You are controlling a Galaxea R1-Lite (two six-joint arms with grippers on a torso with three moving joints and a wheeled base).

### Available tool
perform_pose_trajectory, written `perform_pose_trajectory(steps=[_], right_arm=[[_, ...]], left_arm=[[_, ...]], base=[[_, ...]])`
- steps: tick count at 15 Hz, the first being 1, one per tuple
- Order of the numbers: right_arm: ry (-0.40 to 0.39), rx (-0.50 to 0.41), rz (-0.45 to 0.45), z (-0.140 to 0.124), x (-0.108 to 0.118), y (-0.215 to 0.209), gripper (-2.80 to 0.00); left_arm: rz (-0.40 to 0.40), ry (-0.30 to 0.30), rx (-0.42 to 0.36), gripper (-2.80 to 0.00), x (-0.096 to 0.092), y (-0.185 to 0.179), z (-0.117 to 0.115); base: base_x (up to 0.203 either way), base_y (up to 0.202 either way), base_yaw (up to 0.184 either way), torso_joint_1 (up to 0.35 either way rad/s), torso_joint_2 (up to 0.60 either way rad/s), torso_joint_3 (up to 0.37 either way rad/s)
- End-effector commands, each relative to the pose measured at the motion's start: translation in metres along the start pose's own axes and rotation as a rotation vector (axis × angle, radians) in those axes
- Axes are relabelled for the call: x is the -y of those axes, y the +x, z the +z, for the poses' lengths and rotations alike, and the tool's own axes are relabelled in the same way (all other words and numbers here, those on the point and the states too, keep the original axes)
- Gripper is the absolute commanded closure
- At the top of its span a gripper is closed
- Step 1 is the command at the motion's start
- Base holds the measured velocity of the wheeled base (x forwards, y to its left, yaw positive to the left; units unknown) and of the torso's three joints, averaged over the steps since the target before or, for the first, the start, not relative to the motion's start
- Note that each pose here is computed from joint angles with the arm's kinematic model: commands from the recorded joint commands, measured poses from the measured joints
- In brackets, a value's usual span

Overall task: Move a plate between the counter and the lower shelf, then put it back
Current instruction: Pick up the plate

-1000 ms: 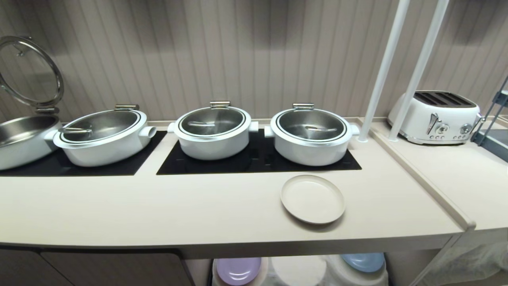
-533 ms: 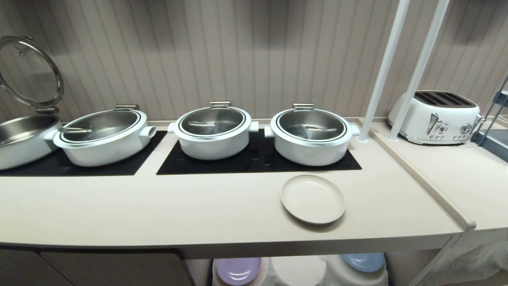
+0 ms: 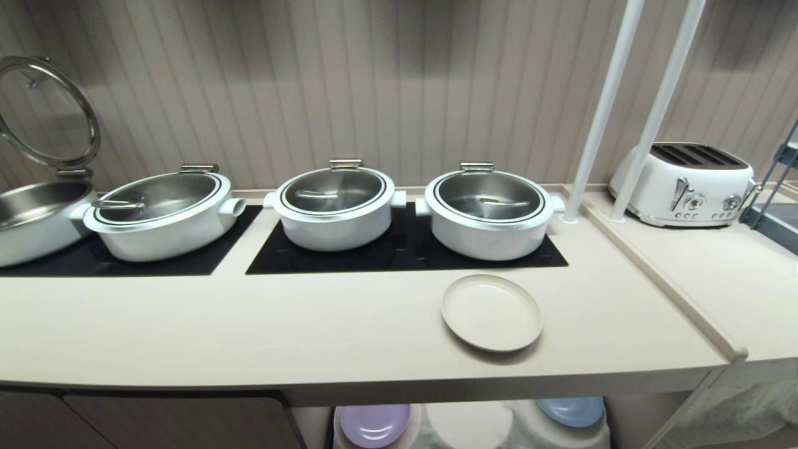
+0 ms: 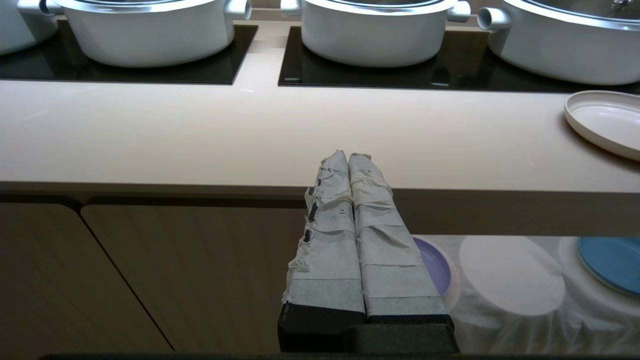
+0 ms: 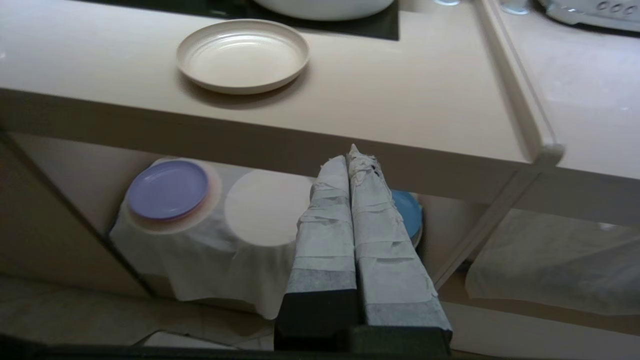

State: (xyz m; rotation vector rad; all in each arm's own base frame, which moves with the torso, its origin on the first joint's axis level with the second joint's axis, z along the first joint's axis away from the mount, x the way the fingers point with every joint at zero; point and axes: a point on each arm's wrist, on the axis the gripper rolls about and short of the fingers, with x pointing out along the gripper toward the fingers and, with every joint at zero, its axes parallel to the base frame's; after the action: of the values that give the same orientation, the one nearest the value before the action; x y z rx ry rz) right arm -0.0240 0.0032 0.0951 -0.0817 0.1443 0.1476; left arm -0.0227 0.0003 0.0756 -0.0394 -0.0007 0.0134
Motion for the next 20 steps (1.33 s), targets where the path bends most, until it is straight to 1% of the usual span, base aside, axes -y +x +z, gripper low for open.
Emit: perform_pose_trajectory(steps=[1,5,7,9,11,14,15,17,20], right_arm=[[0.020,-0.100,0.050,0.015,0.002,0.010,0.00],[0.049,-0.306,0.077,0.037,0.009,0.047,0.00],[0.052,-0.370,0.098,0.052,0.015,0.076,0.00],[0.049,-0.391,0.128,0.075,0.021,0.110,0.00],[0.011,-0.392,0.160,0.098,0.028,0.144,0.00],[-0.051,-0.424,0.215,0.127,0.032,0.196,0.00],[-0.058,-0.453,0.237,0.133,0.031,0.213,0.00],[-0.065,-0.543,0.293,0.143,0.025,0.241,0.00],[-0.047,-0.786,0.370,0.130,0.013,0.267,0.00]], left_arm=[[0.000,-0.001,0.000,0.00,0.000,0.000,0.000],[0.000,-0.001,0.000,0.00,0.000,0.000,0.000],[0.000,-0.001,0.000,0.00,0.000,0.000,0.000],[0.001,-0.001,0.000,0.00,0.000,0.000,0.000],[0.000,-0.001,0.000,0.00,0.000,0.000,0.000],[0.000,-0.001,0.000,0.00,0.000,0.000,0.000],[0.000,-0.001,0.000,0.00,0.000,0.000,0.000],[0.000,-0.001,0.000,0.00,0.000,0.000,0.000],[0.002,-0.001,0.000,0.00,0.000,0.000,0.000]], base=[[0.000,0.000,0.000,0.000,0.00,0.000],[0.000,0.000,0.000,0.000,0.00,0.000],[0.000,0.000,0.000,0.000,0.00,0.000],[0.000,0.000,0.000,0.000,0.00,0.000],[0.000,0.000,0.000,0.000,0.00,0.000],[0.000,0.000,0.000,0.000,0.00,0.000],[0.000,0.000,0.000,0.000,0.00,0.000],[0.000,0.000,0.000,0.000,0.00,0.000],[0.000,0.000,0.000,0.000,0.00,0.000]])
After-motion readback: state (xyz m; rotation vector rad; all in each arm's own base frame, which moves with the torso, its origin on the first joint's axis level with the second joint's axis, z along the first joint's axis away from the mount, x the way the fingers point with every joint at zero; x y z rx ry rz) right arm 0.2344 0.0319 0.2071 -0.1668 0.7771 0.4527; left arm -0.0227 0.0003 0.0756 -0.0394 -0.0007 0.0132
